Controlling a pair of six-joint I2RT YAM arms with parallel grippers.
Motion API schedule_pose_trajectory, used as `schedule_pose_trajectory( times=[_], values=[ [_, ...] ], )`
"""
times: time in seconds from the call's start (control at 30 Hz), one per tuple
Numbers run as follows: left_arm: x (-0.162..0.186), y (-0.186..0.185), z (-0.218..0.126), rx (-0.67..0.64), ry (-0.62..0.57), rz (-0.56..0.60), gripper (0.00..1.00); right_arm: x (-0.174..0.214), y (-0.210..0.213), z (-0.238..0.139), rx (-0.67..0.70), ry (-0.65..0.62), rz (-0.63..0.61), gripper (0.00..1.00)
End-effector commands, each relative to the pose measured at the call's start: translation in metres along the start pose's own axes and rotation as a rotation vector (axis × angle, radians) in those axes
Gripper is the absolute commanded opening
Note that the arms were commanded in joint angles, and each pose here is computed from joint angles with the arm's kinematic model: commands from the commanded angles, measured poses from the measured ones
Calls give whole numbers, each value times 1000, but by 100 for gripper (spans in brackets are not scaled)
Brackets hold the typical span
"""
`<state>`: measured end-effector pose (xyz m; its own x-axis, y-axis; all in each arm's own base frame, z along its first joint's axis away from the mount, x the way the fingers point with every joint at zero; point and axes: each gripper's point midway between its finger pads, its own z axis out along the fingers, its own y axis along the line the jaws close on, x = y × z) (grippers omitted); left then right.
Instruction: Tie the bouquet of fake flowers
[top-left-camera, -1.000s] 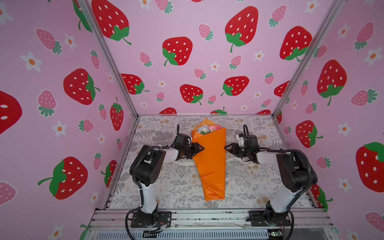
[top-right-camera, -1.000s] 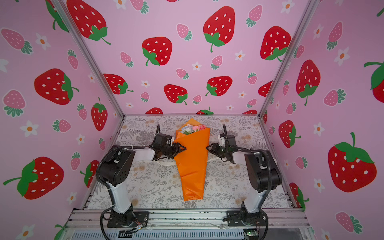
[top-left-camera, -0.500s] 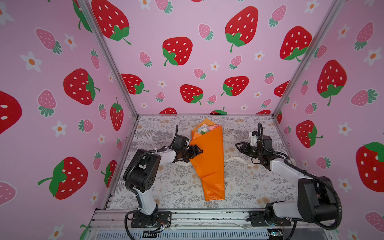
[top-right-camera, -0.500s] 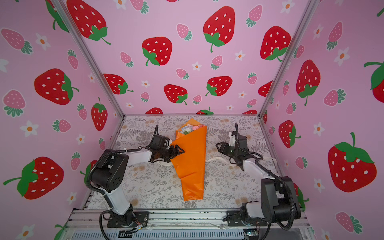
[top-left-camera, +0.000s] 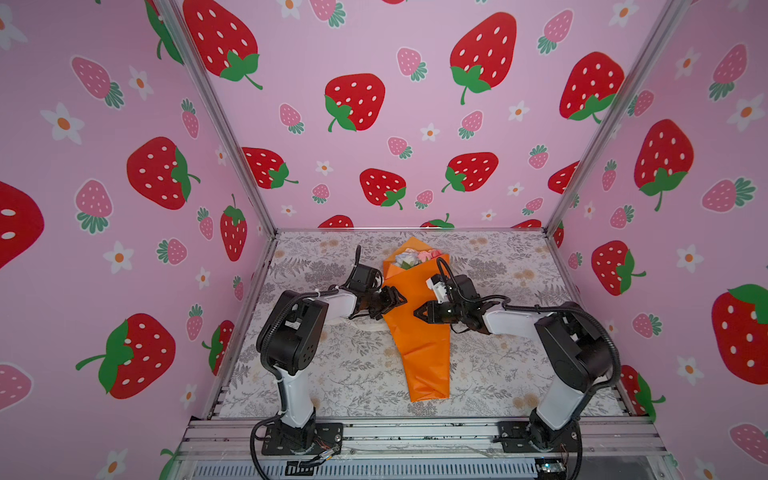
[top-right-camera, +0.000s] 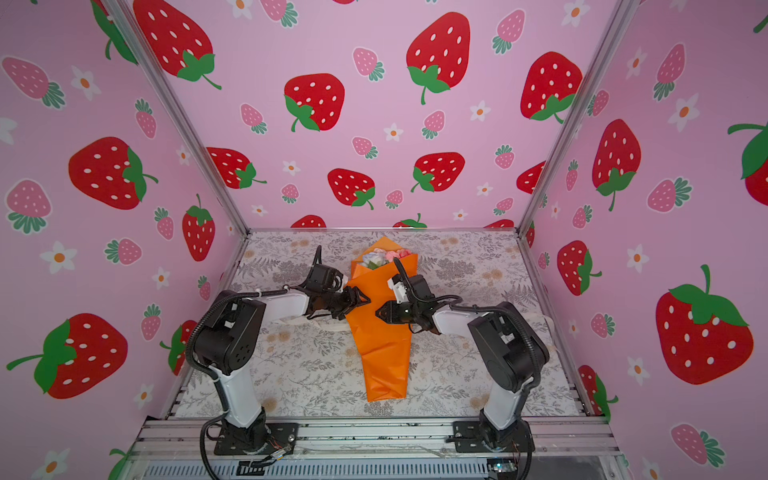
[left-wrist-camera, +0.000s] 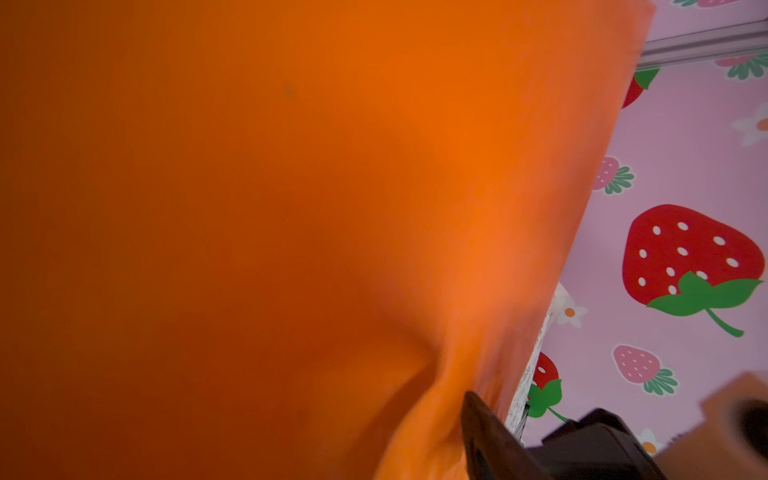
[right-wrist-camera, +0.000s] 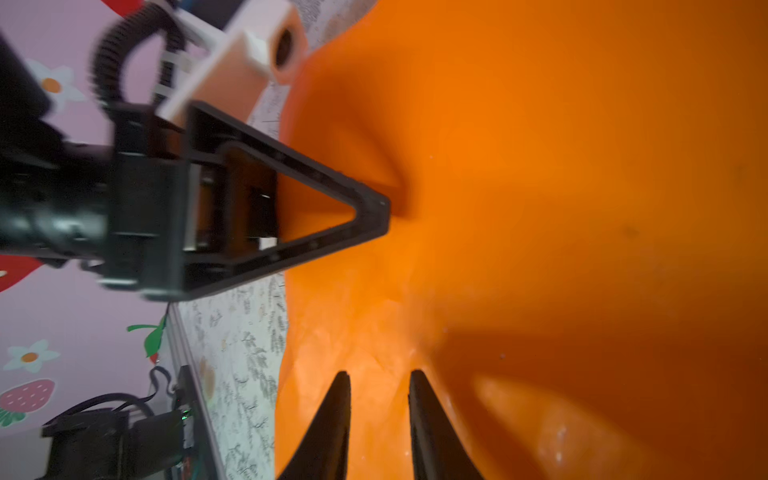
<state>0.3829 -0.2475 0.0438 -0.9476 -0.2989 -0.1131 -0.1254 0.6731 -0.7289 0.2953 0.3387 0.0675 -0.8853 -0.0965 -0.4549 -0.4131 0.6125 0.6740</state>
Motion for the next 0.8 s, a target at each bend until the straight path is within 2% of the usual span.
schedule_pose_trajectory(
  times=[0.0, 0.1, 0.23, 0.37, 0.5, 0.57, 0.63, 0.7, 0.77],
  values=[
    [-3, -1, -5, -26, -7, -7, 76, -8, -20, 10, 78, -47, 52, 24],
    [-3, 0, -11, -56, -9, 11, 83, 0, -44, 14, 166, -43, 108, 21],
    [-5, 5, -24, -134, -30, 40, 89, 3, -49, 13, 184, -60, 145, 21],
    [-8, 9, -45, -193, -77, 49, 91, -2, -40, 12, 144, -67, 140, 22],
    [-6, -3, -75, -167, -135, 70, 90, -19, -7, -1, 52, -96, 103, 29],
    [-5, -4, -94, -177, -184, 80, 86, -36, 4, -22, 65, -170, 84, 37],
    [-6, 9, -116, -238, -236, 78, 79, -56, 9, -58, 129, -317, 36, 44],
    [-5, 36, -140, -338, -277, 39, 72, -70, -1, -96, 268, -444, -6, 51],
    [-4, 68, -162, -402, -301, -50, 71, -75, -14, -128, 386, -509, -37, 55]
  ],
)
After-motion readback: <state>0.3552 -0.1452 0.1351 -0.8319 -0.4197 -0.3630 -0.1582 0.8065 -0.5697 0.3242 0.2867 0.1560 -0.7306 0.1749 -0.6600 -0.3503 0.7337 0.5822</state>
